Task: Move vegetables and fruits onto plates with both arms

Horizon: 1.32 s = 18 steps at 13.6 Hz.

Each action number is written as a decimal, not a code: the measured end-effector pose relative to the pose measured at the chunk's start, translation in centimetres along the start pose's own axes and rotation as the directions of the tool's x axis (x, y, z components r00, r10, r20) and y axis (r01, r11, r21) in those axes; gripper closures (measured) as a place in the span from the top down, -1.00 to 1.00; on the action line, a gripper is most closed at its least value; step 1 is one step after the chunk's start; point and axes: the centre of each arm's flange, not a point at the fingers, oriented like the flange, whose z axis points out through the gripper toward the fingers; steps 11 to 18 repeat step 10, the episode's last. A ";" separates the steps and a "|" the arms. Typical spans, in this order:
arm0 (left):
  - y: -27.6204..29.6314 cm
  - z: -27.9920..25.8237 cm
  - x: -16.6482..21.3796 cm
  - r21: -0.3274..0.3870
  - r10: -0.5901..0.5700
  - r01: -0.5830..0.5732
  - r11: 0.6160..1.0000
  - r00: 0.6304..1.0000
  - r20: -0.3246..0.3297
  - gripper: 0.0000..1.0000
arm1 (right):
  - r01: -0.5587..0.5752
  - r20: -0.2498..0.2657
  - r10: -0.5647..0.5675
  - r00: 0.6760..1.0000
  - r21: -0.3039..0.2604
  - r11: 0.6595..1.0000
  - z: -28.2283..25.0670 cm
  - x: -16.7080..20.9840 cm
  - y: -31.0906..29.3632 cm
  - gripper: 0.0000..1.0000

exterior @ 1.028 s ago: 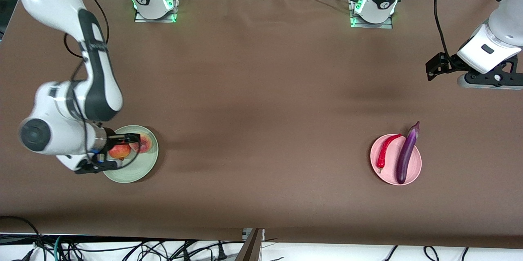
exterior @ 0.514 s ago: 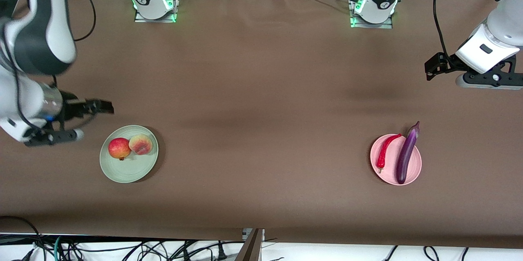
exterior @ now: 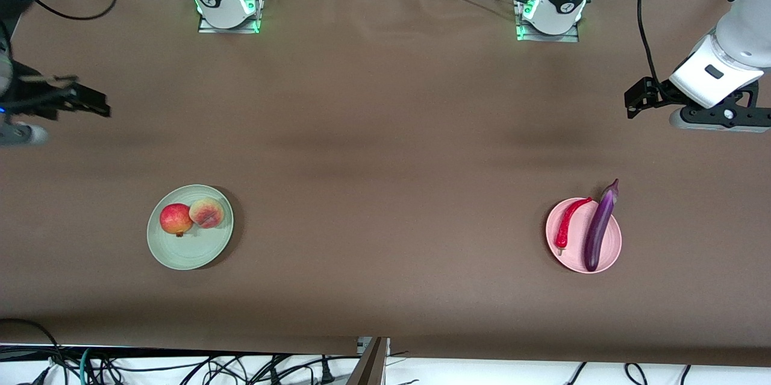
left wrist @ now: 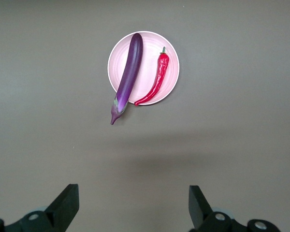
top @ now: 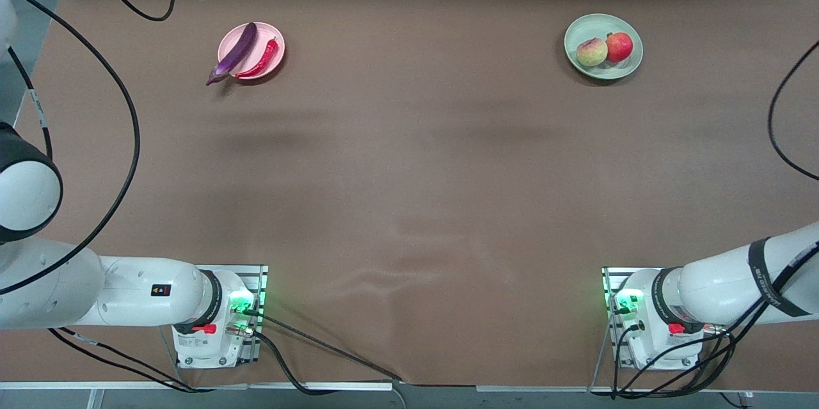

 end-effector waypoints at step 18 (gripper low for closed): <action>0.5 0.0 0.0 0.000 0.008 -0.008 1.000 1.000 -0.001 1.00 | 0.030 0.019 -0.029 0.999 -0.020 0.999 0.5 -1.5 -3.3 1.00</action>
